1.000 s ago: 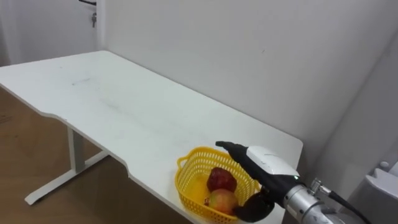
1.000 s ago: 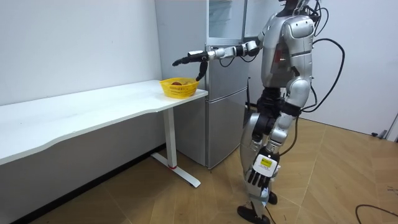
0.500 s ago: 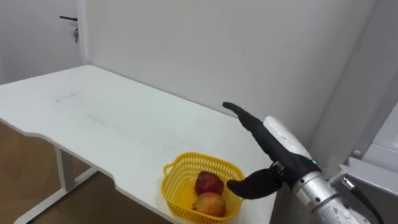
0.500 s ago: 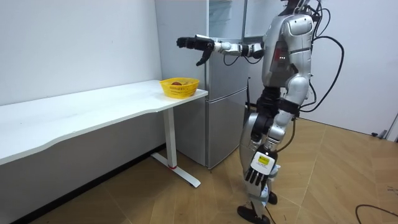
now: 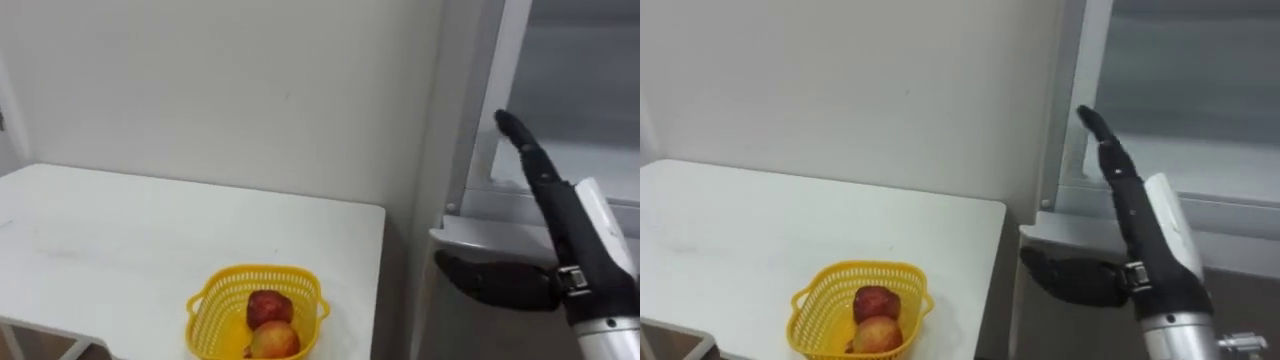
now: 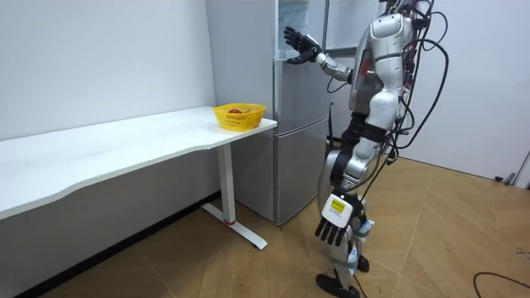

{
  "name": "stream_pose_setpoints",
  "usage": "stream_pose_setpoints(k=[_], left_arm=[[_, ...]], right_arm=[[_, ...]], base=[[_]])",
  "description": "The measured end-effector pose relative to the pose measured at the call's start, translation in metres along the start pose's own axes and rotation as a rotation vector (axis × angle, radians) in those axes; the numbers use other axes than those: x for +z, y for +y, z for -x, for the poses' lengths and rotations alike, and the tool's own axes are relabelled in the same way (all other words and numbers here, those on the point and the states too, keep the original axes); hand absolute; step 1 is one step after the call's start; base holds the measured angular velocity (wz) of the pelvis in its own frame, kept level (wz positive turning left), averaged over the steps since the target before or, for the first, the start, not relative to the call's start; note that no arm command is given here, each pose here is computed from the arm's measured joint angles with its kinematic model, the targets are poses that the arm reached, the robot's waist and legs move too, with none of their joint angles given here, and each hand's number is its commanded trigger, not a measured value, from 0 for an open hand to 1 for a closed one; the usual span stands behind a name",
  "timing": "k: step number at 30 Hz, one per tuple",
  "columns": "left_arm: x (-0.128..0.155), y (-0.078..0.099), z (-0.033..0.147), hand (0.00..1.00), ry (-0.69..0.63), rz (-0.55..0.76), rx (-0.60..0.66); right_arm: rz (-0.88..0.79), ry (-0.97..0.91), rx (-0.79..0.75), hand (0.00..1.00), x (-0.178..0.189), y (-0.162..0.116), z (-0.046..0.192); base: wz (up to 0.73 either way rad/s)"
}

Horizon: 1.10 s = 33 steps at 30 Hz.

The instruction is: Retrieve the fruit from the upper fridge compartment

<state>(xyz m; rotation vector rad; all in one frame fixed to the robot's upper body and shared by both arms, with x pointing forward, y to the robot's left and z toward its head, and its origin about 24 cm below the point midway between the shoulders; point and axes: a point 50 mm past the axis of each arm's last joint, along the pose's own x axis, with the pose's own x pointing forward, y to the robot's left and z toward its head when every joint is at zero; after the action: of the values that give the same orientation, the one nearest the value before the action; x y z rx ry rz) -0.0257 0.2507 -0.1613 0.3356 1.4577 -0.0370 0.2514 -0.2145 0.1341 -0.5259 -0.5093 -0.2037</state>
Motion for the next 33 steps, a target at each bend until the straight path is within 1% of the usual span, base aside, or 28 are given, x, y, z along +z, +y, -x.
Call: stream_pose_setpoints(k=[2,7,10,14,17,20,24,29,33], left_arm=[[-0.001,-0.001,0.000,0.00,0.003,0.001,-0.003],[0.001,-0.003,-0.001,0.00,-0.007,0.000,-0.009],[0.002,-0.005,-0.001,0.00,-0.009,0.002,-0.014],[0.002,-0.006,-0.001,0.00,-0.006,0.002,0.000],[0.002,-0.008,-0.001,0.00,-0.006,0.004,-0.005],[0.004,-0.008,-0.002,0.00,-0.013,0.007,-0.004],[0.004,-0.009,-0.002,0.00,-0.014,0.008,-0.004],[0.004,-0.007,-0.001,0.00,-0.017,0.018,0.003],[0.003,-0.006,-0.001,0.00,-0.015,0.028,0.018]], right_arm=[[0.021,0.017,-0.055,0.00,-0.004,-0.011,0.004],[0.041,0.011,-0.138,0.00,-0.005,-0.025,0.012],[0.043,0.027,-0.165,0.00,-0.008,-0.027,0.019],[0.059,0.093,-0.180,0.00,-0.018,-0.028,0.036],[0.062,0.126,-0.201,0.00,-0.022,-0.030,0.042],[0.067,0.171,-0.277,0.00,-0.030,-0.034,0.049],[0.071,0.179,-0.333,0.00,-0.033,-0.039,0.052],[0.124,0.204,-0.394,0.00,-0.041,-0.047,0.061],[0.178,0.281,-0.489,0.00,-0.052,-0.058,0.078]], base=[[-0.05],[-0.10],[-0.08],[-0.05],[-0.07],[-0.07],[-0.02],[0.02],[-0.02]])
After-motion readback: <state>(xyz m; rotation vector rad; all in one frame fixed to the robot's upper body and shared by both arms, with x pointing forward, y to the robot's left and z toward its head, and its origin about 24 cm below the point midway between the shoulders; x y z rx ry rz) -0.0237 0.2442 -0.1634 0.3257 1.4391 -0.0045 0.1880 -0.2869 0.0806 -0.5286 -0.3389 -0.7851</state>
